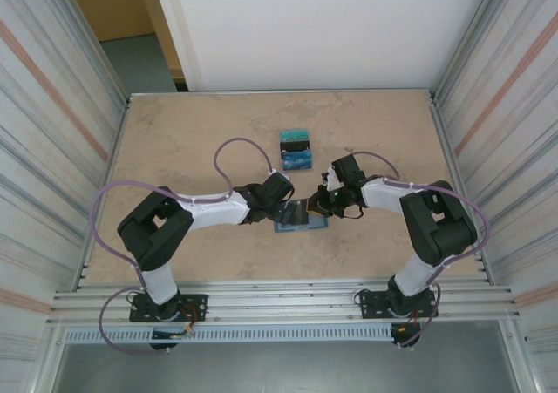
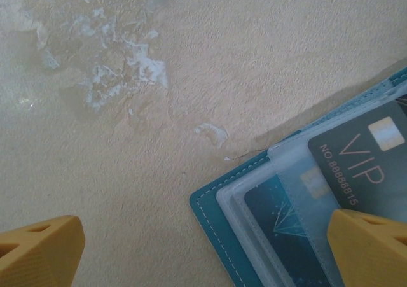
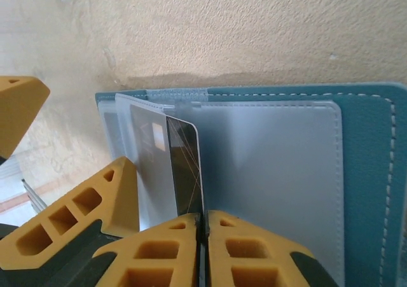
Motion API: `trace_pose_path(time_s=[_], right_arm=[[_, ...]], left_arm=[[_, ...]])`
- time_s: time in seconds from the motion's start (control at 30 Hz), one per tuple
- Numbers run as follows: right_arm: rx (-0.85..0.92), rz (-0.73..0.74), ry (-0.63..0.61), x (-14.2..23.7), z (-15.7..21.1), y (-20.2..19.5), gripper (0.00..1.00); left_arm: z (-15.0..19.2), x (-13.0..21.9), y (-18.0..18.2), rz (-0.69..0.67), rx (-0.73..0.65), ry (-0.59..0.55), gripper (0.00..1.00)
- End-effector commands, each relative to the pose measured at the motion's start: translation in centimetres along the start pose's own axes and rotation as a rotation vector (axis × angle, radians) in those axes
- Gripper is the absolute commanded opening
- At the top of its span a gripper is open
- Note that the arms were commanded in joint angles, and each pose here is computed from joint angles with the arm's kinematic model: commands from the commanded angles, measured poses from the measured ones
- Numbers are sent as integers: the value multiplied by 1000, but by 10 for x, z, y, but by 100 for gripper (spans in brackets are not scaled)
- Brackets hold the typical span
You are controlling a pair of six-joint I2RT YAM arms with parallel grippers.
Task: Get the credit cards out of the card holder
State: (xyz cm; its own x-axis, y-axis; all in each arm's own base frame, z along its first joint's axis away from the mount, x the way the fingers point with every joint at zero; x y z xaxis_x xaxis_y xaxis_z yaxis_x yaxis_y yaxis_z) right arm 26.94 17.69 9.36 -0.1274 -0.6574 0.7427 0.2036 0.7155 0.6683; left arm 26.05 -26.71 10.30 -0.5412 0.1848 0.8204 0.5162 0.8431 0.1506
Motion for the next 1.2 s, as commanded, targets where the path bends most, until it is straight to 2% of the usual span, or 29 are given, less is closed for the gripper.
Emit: trace_pose_path(time_s=[0.0, 0.07, 0.2, 0.47, 0.97, 1.07, 1.17], right_arm=[[-19, -24, -4, 3, 2, -1, 19], [-26, -34, -7, 2, 3, -2, 25], [-51, -60, -3, -2, 6, -6, 28], [-51, -90, 15, -8, 12, -6, 19], [-46, -96, 25, -14, 13, -5, 18], [-50, -101, 31, -16, 12, -5, 32], [-54, -102, 36, -19, 11, -7, 32]], left_arm=[[8, -3, 0, -21, -41, 56, 99], [14, -4, 0, -22, -43, 73, 99], [21, -4, 1, -16, -33, 97, 99], [24, -4, -2, -8, -28, 105, 99], [26, -4, -3, -9, -22, 110, 99], [25, -5, -3, -7, -20, 109, 99], [26, -5, -3, -11, -21, 111, 99]])
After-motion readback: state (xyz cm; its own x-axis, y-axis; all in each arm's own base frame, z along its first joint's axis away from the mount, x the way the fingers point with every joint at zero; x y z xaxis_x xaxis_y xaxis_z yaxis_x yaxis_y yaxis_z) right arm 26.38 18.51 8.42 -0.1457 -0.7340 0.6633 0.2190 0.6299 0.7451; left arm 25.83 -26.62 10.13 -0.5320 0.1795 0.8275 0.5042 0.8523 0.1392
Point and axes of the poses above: each hand's point on the last joint's axis, 136 mm out from that joint toward the fingers, its own x axis back along the fingers, its own y axis along the line the jaws close on, z = x × y, the point moved 8 cm from there along x, back along the fingers, and after that the axes turned 7 degrees about -x, right-handed, at the moved point
